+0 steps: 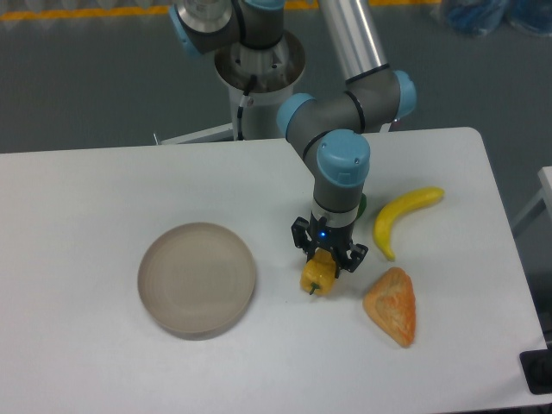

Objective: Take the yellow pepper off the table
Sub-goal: 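Close the gripper on the yellow bell pepper, then lift the held yellow pepper up off the table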

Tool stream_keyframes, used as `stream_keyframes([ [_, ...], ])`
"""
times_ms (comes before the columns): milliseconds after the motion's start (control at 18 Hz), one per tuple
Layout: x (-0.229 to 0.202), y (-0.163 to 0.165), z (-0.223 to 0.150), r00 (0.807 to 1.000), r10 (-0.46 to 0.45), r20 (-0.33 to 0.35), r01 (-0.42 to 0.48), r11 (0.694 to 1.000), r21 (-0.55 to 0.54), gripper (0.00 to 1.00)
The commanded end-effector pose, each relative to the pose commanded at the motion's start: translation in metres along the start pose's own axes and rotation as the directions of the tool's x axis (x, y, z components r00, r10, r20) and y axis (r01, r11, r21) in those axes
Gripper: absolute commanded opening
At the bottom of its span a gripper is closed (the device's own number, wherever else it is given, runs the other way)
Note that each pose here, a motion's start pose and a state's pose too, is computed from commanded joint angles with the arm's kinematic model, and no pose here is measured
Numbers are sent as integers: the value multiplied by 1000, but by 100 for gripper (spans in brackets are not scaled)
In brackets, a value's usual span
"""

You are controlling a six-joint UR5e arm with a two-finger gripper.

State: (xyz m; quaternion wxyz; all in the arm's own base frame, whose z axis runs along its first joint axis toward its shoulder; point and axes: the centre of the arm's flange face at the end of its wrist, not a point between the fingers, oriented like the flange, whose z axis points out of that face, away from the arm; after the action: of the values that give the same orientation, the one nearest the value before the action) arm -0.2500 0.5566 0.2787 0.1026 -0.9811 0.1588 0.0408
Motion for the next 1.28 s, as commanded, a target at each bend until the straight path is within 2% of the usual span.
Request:
stream_keyframes([
  [111, -7, -5, -16, 1000, 2, 25, -3, 1000, 13, 32],
  [222, -16, -11, -39, 996, 56, 66, -57, 998, 27, 32],
  [278, -22, -14, -57, 991, 86, 98, -91, 995, 39, 32],
  [444, -42, -6, -81, 984, 103, 144, -111, 992, 50, 32],
  [556, -51, -6, -110, 975, 133, 181, -144, 988, 51, 32],
  [667, -62, -9, -132, 967, 129, 219, -140, 990, 34, 32],
  [833, -78, -11, -151, 962, 143, 231, -144, 990, -12, 32],
  [1278, -82, -11, -152, 957, 155, 244, -149, 988, -42, 32],
])
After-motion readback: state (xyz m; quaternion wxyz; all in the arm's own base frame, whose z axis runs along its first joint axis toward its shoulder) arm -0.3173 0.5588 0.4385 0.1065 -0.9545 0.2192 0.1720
